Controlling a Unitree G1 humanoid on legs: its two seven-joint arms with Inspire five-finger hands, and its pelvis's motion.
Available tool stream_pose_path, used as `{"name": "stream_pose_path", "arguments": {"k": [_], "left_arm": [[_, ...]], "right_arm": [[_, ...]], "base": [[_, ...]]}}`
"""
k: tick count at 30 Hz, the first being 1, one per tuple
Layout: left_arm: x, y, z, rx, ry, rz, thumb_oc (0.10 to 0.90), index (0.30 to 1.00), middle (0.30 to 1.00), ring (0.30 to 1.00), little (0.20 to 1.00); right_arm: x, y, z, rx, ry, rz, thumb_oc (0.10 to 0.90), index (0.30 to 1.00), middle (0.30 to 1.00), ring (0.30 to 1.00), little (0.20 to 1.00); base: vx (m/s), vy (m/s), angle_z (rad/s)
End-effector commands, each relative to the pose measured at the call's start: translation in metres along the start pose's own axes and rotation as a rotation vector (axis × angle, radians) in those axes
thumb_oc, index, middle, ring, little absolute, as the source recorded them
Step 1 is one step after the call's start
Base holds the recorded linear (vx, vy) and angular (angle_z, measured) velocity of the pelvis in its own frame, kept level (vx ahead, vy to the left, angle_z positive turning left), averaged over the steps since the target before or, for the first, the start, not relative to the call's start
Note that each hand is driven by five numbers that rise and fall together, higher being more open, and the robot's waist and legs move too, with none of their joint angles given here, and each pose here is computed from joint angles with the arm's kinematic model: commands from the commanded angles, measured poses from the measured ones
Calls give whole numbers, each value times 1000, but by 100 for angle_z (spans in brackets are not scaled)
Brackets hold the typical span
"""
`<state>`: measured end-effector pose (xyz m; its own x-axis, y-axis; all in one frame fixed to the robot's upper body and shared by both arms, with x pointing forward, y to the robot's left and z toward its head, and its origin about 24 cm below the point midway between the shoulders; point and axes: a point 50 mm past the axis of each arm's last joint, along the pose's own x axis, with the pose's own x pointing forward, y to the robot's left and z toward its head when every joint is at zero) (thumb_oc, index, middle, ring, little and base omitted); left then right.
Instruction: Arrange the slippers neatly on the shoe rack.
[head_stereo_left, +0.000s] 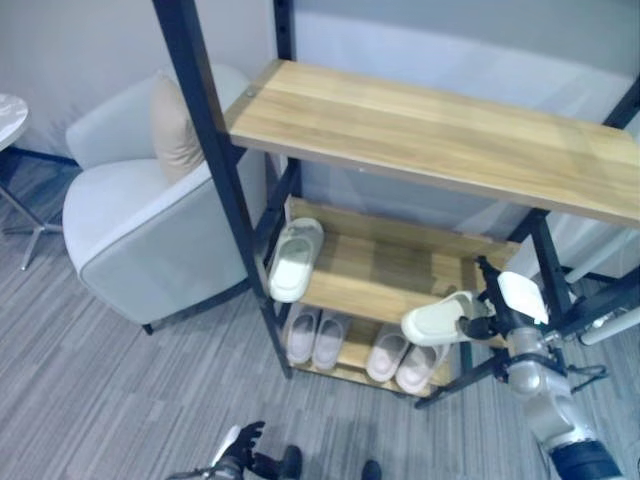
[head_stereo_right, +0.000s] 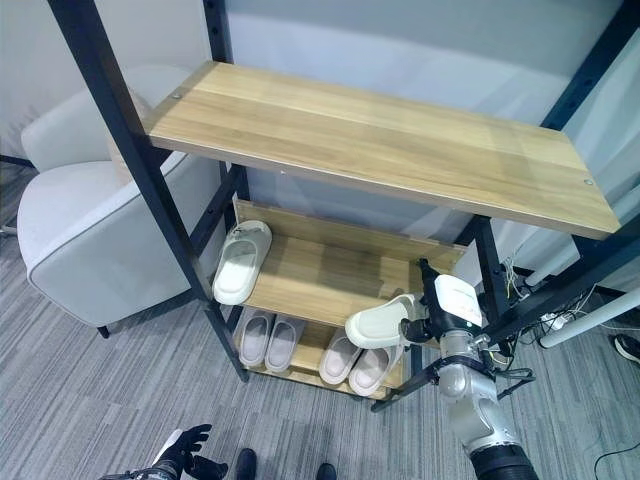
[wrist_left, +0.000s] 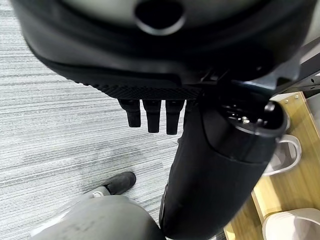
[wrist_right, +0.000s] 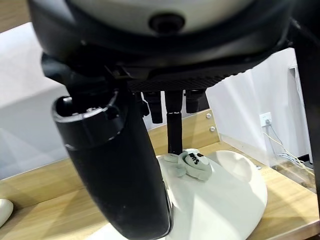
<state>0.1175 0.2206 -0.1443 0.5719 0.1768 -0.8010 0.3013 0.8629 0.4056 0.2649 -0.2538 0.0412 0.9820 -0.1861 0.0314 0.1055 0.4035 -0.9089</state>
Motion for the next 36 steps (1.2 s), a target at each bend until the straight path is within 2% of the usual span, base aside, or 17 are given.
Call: {"name": "stream_pose_path", "arguments": {"k": [1,14,28,29,30,31,33,36], "left_arm": [[3,-13,10,53,-34,-30,800,900,900,900,900],[3,-11,8,42,-21,-13,800,900,900,900,900],[2,-15,5,42,-3,-28,800,900,900,900,900],[2,-16,5,42,-1,-28,800,900,900,900,900],[2,-16,4,41,2,-28,800,900,900,900,900],[2,-16,4,41,2,-28,800,900,900,900,900],[2,-16,3,40,7,-33,800,900,900,900,900],[2,-17,3,41,6,-36,800,900,900,900,900]], "right_arm": [[14,-43,26,22,-143,-196,800,900,900,900,900],[15,-50,46,49,-232,-212,800,900,900,900,900],[13,-29,5,-17,-23,-128,800,900,900,900,900],[12,-27,1,-19,-5,-121,769,853,853,853,853],[12,-25,-2,-20,12,-111,624,636,636,636,636],[12,-25,-2,-19,13,-111,584,575,575,575,575],[10,-20,-10,-20,50,-83,400,300,300,300,300],[9,-18,-12,-16,55,-72,400,300,300,300,300]], "base": [[33,9,-1],[-11,3,0],[17,3,0],[0,0,0],[0,0,0],[0,0,0],[0,0,0],[0,0,0]]}}
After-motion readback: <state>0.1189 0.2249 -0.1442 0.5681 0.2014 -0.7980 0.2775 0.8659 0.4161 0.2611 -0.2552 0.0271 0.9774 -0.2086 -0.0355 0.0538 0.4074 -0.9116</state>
